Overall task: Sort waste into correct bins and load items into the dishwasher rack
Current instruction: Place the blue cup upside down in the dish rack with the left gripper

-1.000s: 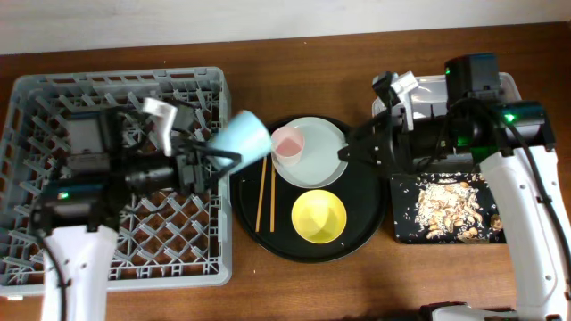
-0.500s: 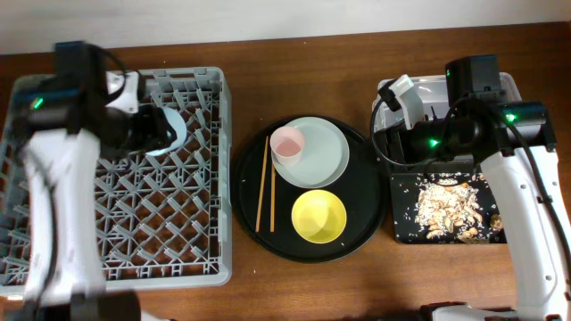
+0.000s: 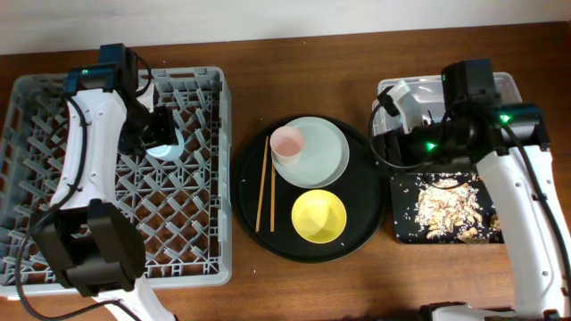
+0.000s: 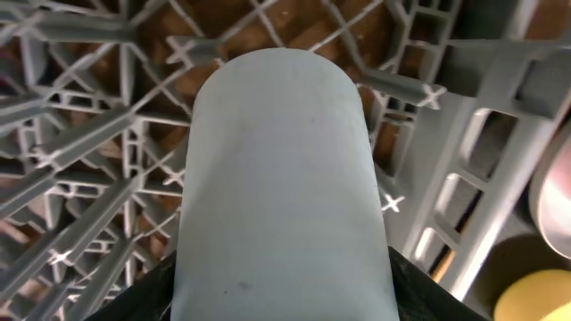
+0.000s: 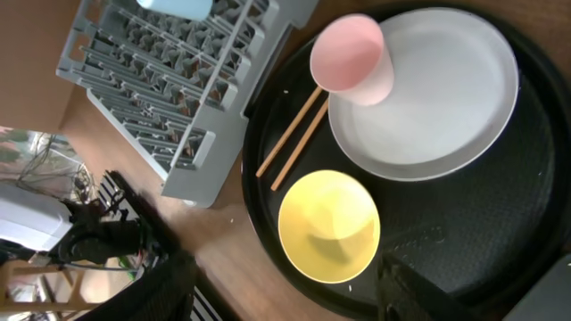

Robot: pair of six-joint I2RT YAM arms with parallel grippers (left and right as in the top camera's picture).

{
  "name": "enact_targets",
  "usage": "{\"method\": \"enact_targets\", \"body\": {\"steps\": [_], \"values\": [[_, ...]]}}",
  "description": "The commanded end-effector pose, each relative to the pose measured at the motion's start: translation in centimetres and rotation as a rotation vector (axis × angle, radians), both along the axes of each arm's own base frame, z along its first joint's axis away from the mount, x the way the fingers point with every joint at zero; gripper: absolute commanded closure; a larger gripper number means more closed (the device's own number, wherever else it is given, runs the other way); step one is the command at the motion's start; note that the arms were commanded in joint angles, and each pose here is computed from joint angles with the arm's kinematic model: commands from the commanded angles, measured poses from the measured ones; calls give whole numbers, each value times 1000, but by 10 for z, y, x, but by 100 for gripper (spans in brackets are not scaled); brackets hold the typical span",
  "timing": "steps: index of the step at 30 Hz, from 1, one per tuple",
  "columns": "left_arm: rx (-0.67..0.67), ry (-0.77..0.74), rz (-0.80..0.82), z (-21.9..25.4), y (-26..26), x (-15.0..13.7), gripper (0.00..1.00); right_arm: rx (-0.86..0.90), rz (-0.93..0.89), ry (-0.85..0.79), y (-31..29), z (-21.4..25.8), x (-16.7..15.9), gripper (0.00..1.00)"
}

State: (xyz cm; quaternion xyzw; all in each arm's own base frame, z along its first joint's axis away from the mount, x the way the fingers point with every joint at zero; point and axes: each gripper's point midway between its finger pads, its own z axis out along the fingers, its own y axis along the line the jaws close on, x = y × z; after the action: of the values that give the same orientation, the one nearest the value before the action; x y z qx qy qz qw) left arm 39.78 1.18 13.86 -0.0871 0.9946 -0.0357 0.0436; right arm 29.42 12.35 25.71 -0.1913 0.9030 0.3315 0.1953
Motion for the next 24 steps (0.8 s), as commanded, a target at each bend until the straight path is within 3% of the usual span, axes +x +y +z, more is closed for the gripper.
{"method": "enact_targets", "body": {"steps": [1,3,4,7,11,18,24], "values": [[30,4,22,0,7,0,50,-8,-10,29,-2,-13,1,35],[30,4,22,0,6,0,23,-7,-11,28,-2,-13,1,36],[28,3,22,1,6,0,1,-7,-11,22,-2,-13,2,34],[-12,-8,18,4,-1,1,1,-7,-11,11,-2,-12,4,28],[-73,-44,10,32,-11,4,1,-55,-57,19,-8,-17,10,12],[-27,-126,65,99,-4,-13,1,-188,-75,-35,8,-18,18,7],[8,-143,119,112,3,-24,1,-239,43,-160,60,-17,21,1]]}}
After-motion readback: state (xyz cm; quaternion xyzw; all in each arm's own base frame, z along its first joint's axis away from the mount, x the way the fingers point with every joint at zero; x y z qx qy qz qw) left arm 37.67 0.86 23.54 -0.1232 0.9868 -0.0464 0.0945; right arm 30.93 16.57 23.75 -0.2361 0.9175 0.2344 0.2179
